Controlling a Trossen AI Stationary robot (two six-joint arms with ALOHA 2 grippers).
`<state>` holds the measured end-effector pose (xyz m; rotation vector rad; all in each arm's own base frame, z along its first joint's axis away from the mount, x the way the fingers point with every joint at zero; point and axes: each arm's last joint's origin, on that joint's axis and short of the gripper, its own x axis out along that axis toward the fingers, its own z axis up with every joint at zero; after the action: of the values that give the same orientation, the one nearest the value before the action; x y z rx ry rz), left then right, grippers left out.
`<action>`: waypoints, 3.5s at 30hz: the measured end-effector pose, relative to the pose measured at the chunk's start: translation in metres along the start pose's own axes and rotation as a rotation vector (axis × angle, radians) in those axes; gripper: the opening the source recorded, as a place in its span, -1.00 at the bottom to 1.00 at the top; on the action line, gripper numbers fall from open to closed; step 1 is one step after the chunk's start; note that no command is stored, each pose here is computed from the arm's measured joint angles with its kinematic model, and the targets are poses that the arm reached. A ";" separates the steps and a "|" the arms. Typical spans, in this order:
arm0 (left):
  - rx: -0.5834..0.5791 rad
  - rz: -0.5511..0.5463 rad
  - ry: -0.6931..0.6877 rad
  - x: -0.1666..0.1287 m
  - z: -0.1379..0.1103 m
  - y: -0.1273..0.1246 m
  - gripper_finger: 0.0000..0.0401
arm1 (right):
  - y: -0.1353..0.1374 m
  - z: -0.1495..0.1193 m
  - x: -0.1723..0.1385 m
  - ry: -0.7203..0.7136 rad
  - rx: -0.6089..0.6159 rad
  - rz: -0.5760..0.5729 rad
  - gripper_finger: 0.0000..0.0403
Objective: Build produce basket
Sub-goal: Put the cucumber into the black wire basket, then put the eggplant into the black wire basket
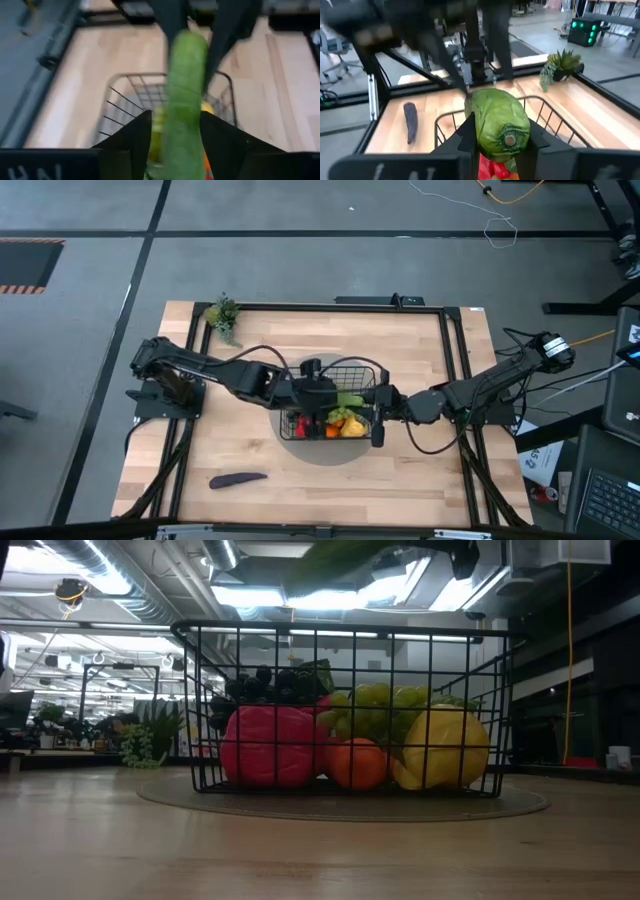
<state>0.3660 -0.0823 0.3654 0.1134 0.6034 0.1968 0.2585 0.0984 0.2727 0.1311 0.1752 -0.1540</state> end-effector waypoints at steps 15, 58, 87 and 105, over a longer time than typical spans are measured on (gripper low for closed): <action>-0.059 0.198 0.165 -0.060 -0.021 0.017 -0.09 | -0.008 -0.003 0.002 0.008 0.025 -0.132 -0.66; 0.003 0.299 0.249 -0.138 -0.075 -0.044 -0.10 | -0.060 -0.025 0.061 0.078 0.274 -0.165 0.32; -0.282 -0.222 0.619 -0.079 -0.161 -0.106 -0.10 | -0.009 -0.019 0.040 0.187 0.256 0.490 0.27; -0.434 -0.174 0.713 -0.077 -0.220 -0.145 -0.10 | 0.003 -0.021 0.033 0.227 0.217 0.639 0.27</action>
<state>0.1998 -0.2293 0.2040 -0.4482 1.2580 0.1937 0.2880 0.0999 0.2461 0.4135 0.3337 0.4825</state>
